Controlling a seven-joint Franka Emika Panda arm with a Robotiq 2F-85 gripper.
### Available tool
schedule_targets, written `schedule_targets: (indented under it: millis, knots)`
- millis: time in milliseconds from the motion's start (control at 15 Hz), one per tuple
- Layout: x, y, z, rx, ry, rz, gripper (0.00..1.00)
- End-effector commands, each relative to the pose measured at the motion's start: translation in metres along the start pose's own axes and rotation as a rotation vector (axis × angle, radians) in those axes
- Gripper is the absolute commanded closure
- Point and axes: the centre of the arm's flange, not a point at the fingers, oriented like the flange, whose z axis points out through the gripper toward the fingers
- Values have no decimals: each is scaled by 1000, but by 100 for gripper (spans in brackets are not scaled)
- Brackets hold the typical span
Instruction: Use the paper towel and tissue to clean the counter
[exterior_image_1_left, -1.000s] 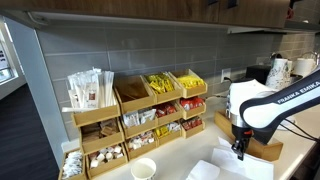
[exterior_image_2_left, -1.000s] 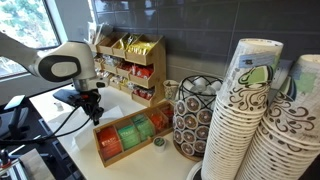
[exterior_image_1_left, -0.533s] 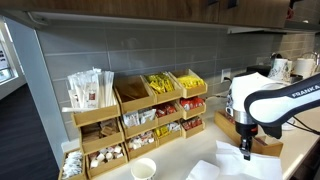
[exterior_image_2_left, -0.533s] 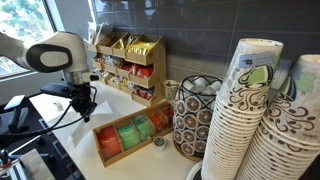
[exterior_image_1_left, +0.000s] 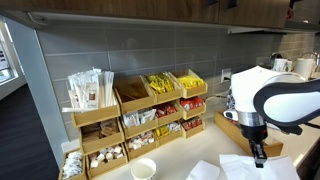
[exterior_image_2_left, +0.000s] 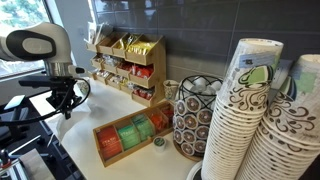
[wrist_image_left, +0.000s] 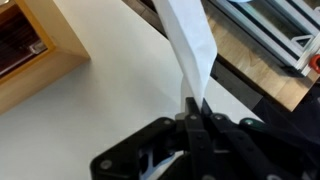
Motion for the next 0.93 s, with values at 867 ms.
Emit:
schedule_targets:
  millis: [867]
  knots:
    - [27,-66,8,69,29,-505,93]
